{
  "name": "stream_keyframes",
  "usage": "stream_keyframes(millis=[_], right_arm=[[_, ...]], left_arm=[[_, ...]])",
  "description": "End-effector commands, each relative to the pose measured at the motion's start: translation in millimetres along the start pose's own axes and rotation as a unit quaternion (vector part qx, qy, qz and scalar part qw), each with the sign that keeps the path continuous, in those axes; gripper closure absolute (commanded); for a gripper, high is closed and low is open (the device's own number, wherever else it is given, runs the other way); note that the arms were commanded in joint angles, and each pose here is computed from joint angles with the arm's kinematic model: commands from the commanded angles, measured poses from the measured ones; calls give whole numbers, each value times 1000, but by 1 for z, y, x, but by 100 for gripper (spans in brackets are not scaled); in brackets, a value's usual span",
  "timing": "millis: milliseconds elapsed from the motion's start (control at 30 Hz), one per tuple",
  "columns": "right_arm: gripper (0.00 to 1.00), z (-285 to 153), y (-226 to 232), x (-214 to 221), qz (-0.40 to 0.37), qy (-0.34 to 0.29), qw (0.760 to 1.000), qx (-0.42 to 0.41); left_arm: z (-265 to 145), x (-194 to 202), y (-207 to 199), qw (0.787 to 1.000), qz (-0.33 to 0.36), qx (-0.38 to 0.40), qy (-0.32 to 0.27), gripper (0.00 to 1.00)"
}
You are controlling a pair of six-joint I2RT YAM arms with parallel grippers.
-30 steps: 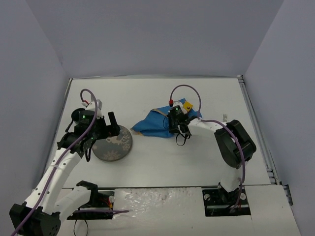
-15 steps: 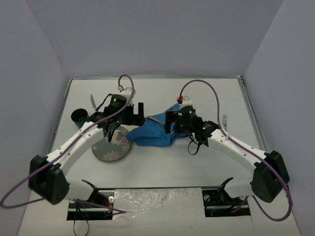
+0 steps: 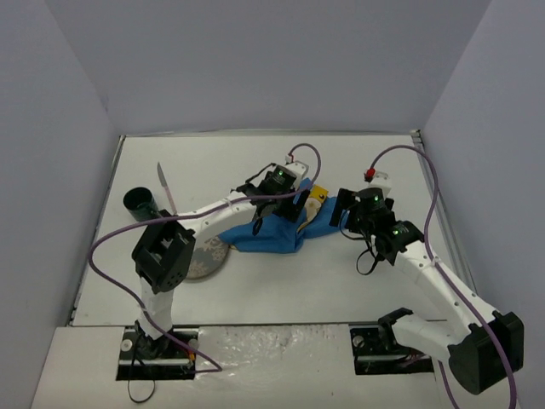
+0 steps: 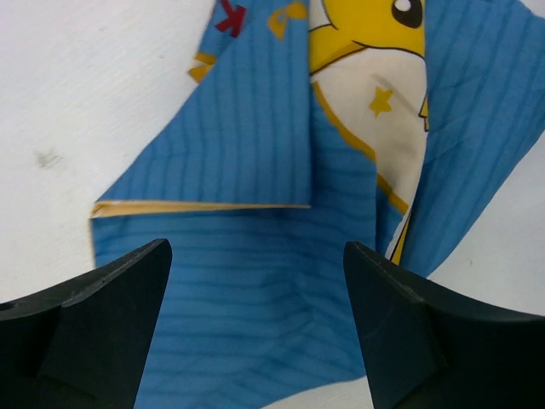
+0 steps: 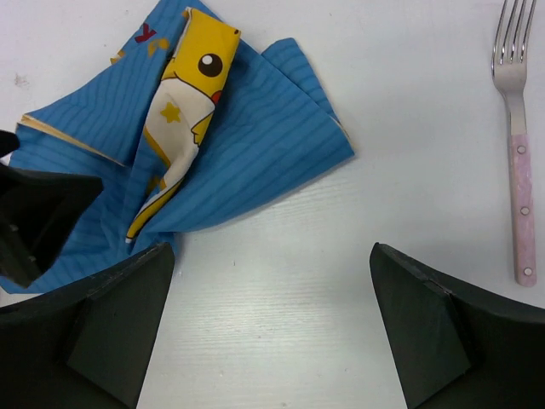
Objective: Set the dinner table for one person
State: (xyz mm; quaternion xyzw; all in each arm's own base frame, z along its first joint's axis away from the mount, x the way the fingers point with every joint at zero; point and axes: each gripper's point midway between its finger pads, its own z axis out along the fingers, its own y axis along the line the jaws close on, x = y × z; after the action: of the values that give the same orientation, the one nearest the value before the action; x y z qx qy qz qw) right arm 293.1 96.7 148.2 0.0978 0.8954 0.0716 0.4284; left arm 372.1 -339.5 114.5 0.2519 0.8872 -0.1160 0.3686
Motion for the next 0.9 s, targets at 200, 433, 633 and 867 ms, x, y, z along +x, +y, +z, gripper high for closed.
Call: stream_keyframes(millis=[200, 433, 633, 867], right_arm=[[4, -7, -10, -3, 43, -21, 999, 9], [4, -8, -13, 2, 45, -17, 999, 10], [4, -6, -14, 4, 42, -13, 999, 11], [4, -5, -15, 5, 41, -11, 999, 13]], left_arm=[[27, -21, -3, 998, 43, -34, -19, 28], [41, -18, -7, 997, 59, -39, -12, 31], [49, -19, -9, 997, 60, -42, -14, 33], [54, -23, -17, 997, 67, -36, -17, 38]])
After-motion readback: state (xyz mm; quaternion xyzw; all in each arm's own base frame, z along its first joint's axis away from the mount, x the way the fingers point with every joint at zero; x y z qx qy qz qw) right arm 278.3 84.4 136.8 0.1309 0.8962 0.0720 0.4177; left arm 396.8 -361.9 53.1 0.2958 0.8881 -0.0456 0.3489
